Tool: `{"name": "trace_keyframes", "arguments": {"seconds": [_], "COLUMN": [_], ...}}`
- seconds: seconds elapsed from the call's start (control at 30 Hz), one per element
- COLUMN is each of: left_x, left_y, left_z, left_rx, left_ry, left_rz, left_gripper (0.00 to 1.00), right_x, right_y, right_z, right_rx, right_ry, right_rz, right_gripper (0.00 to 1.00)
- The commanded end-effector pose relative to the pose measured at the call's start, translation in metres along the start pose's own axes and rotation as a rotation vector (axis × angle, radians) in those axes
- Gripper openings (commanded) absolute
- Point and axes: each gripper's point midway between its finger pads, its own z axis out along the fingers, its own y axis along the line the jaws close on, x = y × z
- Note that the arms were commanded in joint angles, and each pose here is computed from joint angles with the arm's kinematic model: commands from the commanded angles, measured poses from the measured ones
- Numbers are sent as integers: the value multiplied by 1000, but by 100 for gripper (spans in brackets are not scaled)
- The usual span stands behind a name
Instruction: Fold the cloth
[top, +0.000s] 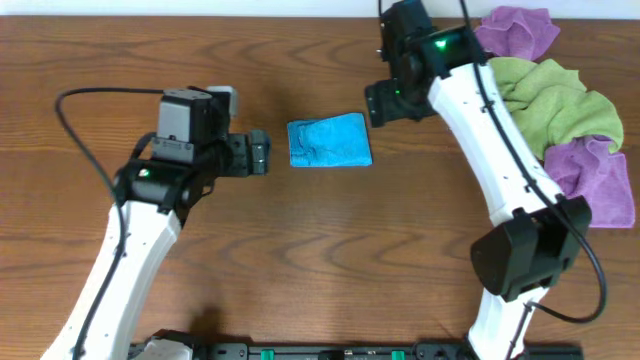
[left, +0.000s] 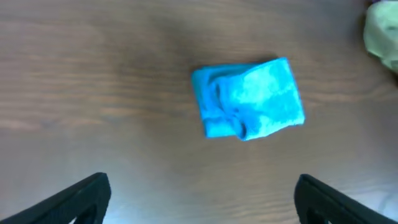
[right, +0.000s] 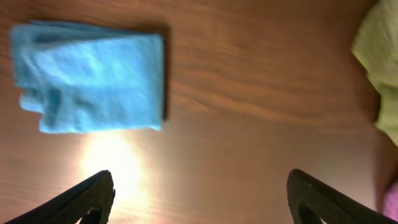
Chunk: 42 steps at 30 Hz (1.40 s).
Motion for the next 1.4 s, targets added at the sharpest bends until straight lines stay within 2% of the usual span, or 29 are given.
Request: {"name": "trace_keyframes", "arguments": {"seconds": [0.0, 0.13, 0.3, 0.5, 0.83, 0.93, 0.97, 1.03, 1.07, 1.1, 1.17, 1.37], "left_x": [11, 16, 27, 32, 46, 54, 55, 56, 57, 59, 63, 64], "left_y": [-17, -26, -16, -6, 0, 1, 0, -3, -4, -4, -4, -3], "left_z": [30, 75, 117, 143, 180, 187, 189, 193, 195, 198, 201, 203], "left_rx": [152, 267, 263, 244, 265, 272, 284, 297, 300, 302, 299, 298], "left_ry": [68, 131, 177, 177, 212, 235, 237, 239, 242, 247, 256, 258], "left_rz": [-32, -128, -225, -246, -359, -383, -383, -399, -404, -411, -417, -430], "left_gripper": [95, 95, 95, 95, 95, 95, 95, 95, 95, 95, 95, 95], "right_x": [1, 4, 6, 9, 2, 0, -1, -1, 0, 2, 6, 9], "right_y": [-16, -36, -58, -70, -79, -77, -76, -76, -75, -72, -63, -32], "right_z": [-32, -52, -64, -63, -60, -55, -53, -44, -37, -29, -11, 46], "right_rx": [21, 31, 1, -71, -66, -77, -80, -80, -83, -94, -139, -273], "right_ry": [-58, -90, -107, -97, -122, -125, -127, -124, -118, -107, -89, -114], "right_rz": [-2, 18, 53, 70, 77, 76, 76, 76, 76, 74, 72, 92], "right_gripper": [90, 92, 95, 97, 98, 96, 93, 79, 61, 32, 1, 1]}}
